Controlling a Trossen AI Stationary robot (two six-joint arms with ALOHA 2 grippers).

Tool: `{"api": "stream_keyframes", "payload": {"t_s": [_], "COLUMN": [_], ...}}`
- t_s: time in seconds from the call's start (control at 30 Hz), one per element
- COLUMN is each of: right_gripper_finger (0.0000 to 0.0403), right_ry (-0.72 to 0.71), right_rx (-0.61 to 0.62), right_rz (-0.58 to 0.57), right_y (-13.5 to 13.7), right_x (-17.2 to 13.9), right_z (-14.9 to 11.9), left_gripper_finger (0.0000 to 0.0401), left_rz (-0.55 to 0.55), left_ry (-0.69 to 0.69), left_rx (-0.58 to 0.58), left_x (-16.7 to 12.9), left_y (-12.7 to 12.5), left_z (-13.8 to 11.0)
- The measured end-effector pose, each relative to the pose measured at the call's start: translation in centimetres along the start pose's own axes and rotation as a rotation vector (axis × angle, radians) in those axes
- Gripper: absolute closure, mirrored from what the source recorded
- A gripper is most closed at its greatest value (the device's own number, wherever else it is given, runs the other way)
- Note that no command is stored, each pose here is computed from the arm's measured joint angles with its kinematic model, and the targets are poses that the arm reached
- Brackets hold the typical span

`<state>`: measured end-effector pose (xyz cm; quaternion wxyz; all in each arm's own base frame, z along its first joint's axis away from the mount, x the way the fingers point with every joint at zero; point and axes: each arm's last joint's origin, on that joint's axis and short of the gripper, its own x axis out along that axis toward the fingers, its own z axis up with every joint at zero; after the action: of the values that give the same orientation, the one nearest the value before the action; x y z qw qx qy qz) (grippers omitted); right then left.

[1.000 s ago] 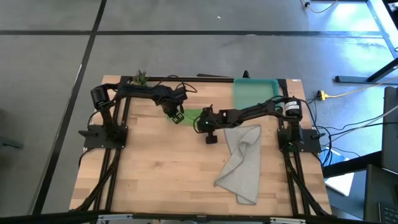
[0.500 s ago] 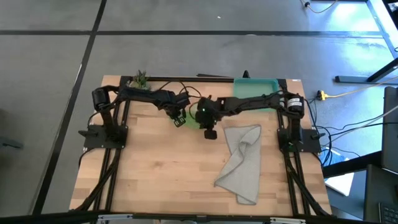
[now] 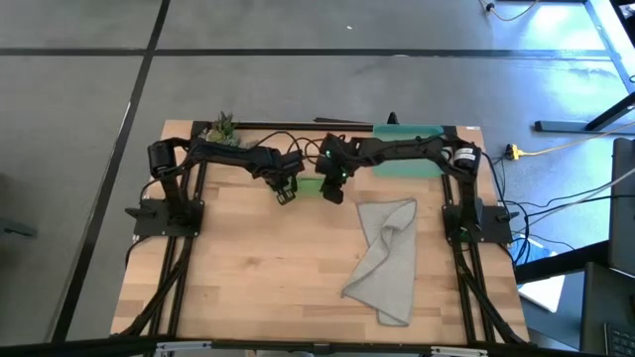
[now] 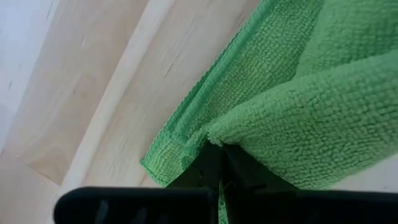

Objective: Roll microfiber towels into tight, uniform cylinder then place into a basket
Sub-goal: Roll the green microfiber cloth

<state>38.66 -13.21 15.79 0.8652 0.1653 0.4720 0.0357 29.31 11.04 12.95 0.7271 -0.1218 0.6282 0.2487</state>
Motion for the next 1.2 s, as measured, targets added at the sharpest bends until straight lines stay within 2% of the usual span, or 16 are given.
{"api": "stream_keyframes", "payload": {"t_s": [0.23,0.4,0.47,0.7,0.93,1.2], "right_gripper_finger": [0.0397,0.0397,0.0397,0.0397,0.0397,0.0397], "right_ry": [-0.006,-0.023,-0.03,-0.046,-0.016,-0.006], "right_rx": [0.044,0.078,0.108,0.252,0.337,0.377], "right_rz": [0.031,0.23,0.257,0.187,0.174,0.086], "right_y": [-1.8,-2.4,-2.8,-5.1,-7.5,-7.5], "right_x": [0.1,-0.5,-0.8,-1.3,0.9,1.0], "right_z": [-0.3,-0.5,-0.5,-0.8,-2.2,-2.1], "left_gripper_finger": [0.0401,0.0401,0.0401,0.0401,0.0401,0.0401], "left_rz": [-0.003,-0.005,-0.006,-0.007,0.007,0.028], "left_ry": [0.0,0.001,0.0,0.001,-0.001,-0.006], "left_rx": [0.022,0.027,0.028,0.032,0.04,0.047], "left_x": [0.0,0.0,0.0,0.0,0.0,-0.1], "left_y": [0.0,0.0,0.0,0.0,-0.2,-0.4], "left_z": [0.0,0.0,0.0,0.0,-0.1,-0.1]}}
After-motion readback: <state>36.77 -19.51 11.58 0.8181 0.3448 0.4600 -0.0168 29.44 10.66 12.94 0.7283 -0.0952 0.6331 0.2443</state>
